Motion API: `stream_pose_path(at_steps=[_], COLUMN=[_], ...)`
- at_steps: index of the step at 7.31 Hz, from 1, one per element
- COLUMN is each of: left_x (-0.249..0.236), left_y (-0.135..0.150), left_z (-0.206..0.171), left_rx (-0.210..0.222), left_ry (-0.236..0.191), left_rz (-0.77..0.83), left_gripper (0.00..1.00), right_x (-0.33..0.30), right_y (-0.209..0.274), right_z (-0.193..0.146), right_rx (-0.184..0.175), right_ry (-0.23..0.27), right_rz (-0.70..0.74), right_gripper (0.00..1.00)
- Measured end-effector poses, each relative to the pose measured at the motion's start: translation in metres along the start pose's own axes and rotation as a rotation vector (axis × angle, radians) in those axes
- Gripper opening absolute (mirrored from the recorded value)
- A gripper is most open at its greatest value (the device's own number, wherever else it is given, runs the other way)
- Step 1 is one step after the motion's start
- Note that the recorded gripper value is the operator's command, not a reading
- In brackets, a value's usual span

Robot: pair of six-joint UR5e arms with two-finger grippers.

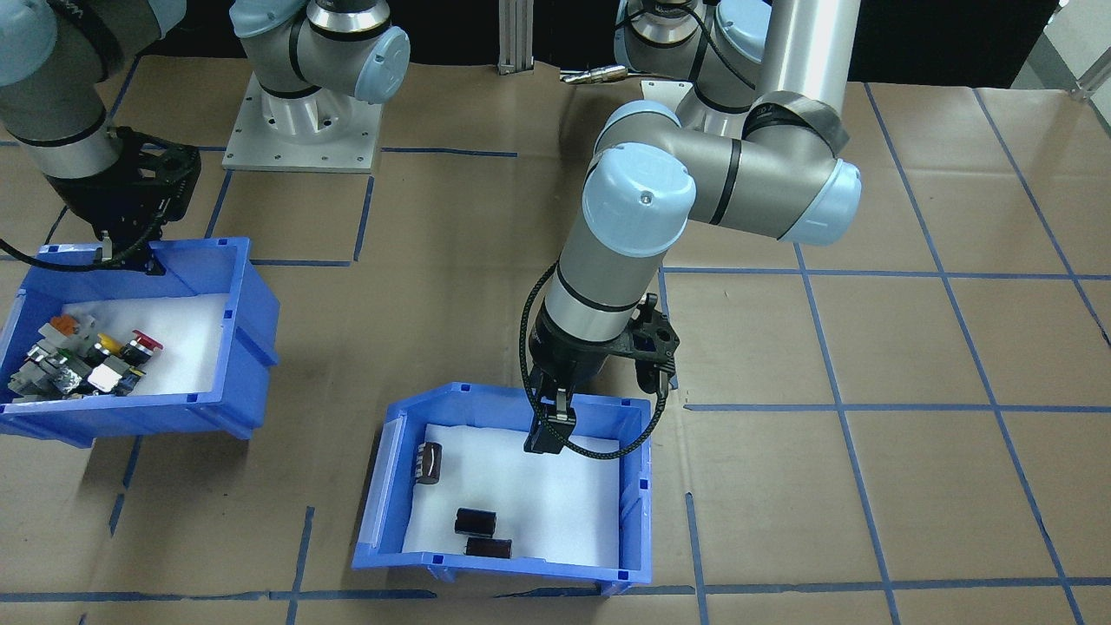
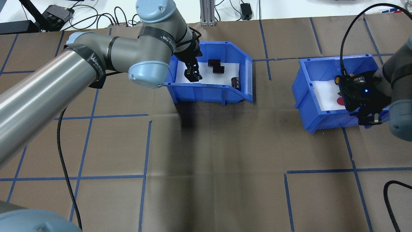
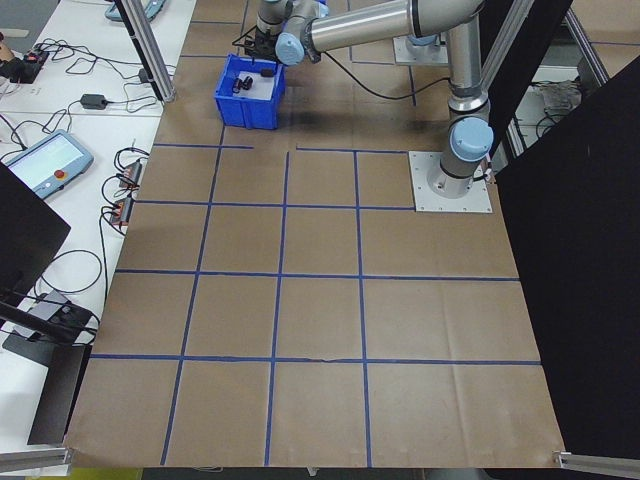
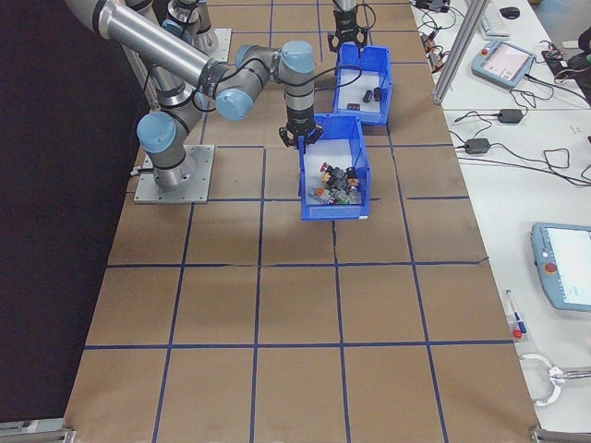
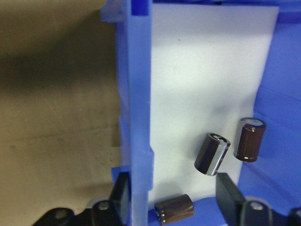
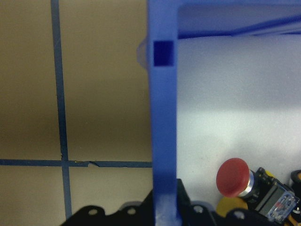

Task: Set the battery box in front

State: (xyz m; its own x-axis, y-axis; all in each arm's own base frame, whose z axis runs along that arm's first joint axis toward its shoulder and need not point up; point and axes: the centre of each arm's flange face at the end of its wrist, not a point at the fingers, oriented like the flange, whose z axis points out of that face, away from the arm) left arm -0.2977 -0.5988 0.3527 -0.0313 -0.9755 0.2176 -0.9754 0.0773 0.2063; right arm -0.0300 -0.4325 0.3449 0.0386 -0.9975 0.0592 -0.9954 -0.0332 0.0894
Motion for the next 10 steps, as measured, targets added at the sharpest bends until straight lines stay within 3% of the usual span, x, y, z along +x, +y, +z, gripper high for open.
stream_pose_path(at_steps=[1,3,6,8,10], left_x=[0.003,-0.002,-0.009,-0.02,-0.036], left_y=[-0.012,-0.054,-0.113,-0.117,-0.115], left_z=[-0.039,-0.122,-0.199,-0.217,-0.229], left_rx=[0.013,0.026,0.111,0.089,0.048], left_ry=[-0.026,-0.119,-0.198,-0.252,-0.293], left_rz=[0.029,0.298,1.039,1.372,1.489], left_gripper=[0.99,0.99,0.99,1.0,1.0], right_x=[-0.009,-0.03,-0.053,-0.065,-0.084], right_y=[-0.005,-0.017,-0.069,-0.127,-0.179], right_z=[0.003,0.001,0.002,-0.001,-0.002], right_rx=[0.004,0.006,0.012,0.015,0.008], right_ry=[-0.003,0.005,0.011,0.011,0.007], right_rz=[0.001,0.014,0.039,0.072,0.093], right_gripper=[0.0,0.0,0.0,0.0,0.0])
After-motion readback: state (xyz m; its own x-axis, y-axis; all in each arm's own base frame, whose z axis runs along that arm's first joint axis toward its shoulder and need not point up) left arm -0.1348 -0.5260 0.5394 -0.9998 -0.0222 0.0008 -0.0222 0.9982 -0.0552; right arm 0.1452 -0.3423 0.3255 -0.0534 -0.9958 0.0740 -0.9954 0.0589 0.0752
